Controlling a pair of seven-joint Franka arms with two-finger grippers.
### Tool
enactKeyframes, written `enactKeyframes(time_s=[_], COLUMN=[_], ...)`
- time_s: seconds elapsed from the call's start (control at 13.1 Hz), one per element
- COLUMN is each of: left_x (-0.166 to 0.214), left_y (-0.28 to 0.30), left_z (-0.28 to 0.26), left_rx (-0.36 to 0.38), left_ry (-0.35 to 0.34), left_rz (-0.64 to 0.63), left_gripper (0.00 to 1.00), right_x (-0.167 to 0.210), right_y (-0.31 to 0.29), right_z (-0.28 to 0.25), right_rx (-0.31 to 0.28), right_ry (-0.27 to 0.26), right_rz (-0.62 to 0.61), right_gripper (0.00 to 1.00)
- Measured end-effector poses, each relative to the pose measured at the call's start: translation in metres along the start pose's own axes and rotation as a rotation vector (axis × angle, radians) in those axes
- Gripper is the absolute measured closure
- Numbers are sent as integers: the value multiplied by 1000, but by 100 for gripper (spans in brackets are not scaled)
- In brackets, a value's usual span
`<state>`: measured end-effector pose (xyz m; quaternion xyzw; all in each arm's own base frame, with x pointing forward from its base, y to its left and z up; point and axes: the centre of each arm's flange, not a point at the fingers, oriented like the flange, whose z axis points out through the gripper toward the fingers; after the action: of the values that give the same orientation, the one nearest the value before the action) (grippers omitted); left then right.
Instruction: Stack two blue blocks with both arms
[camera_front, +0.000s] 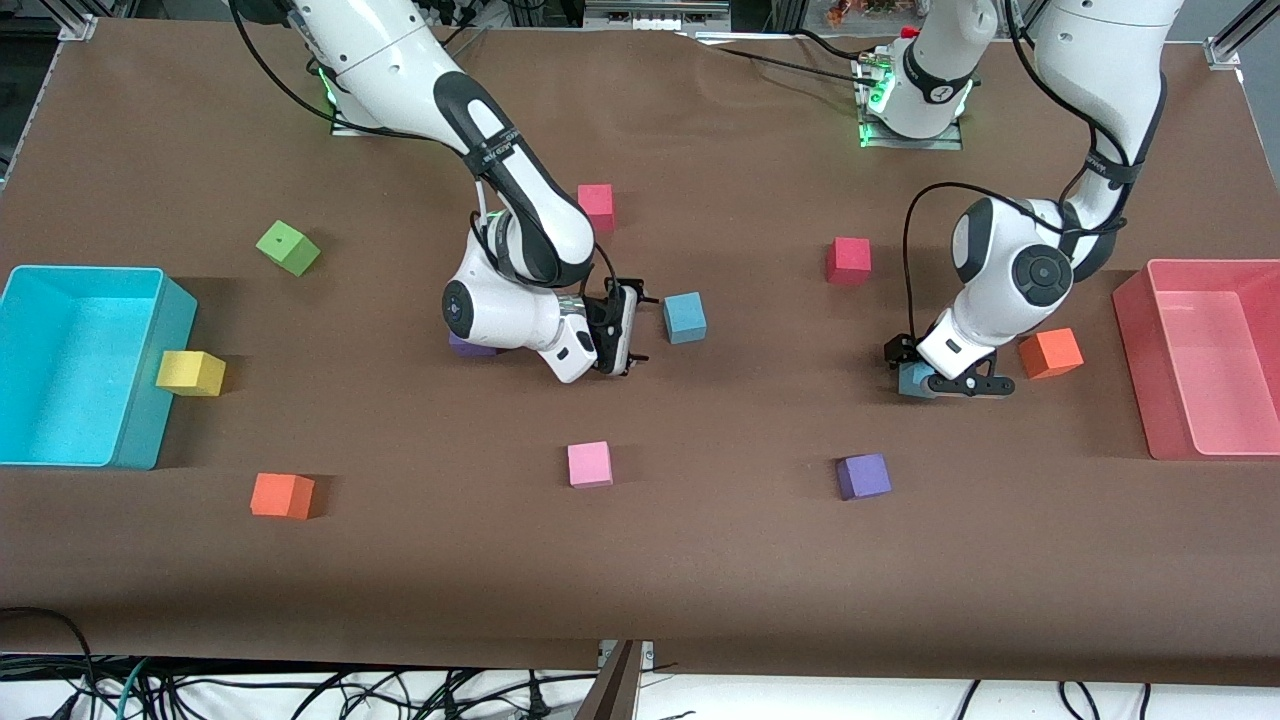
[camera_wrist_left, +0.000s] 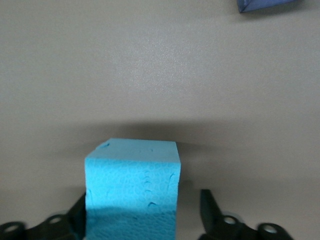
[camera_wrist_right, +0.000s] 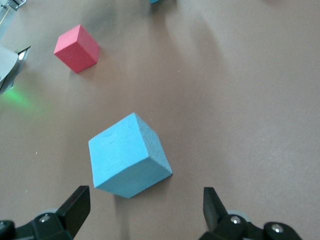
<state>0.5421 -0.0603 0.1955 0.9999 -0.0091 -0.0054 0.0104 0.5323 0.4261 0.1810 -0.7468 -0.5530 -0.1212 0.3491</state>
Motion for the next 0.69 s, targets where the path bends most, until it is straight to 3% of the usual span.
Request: enactKeyframes(time_s=[0.15, 0.46, 0.69], left_x=[1, 16, 17], left_y=[0, 7, 66], left_z=[-1, -40, -119], left_rx=[0, -14, -47], left_ry=[3, 53, -15], left_rz=[0, -39, -135], left_gripper=[42, 44, 44], right_x=[-4, -8, -9], right_y=[0, -1, -8], right_z=[3, 7, 12], right_rx=[4, 19, 80], right_ry=[-4, -10, -15], right_rz=[-19, -24, -31], right_gripper=[0, 0, 0])
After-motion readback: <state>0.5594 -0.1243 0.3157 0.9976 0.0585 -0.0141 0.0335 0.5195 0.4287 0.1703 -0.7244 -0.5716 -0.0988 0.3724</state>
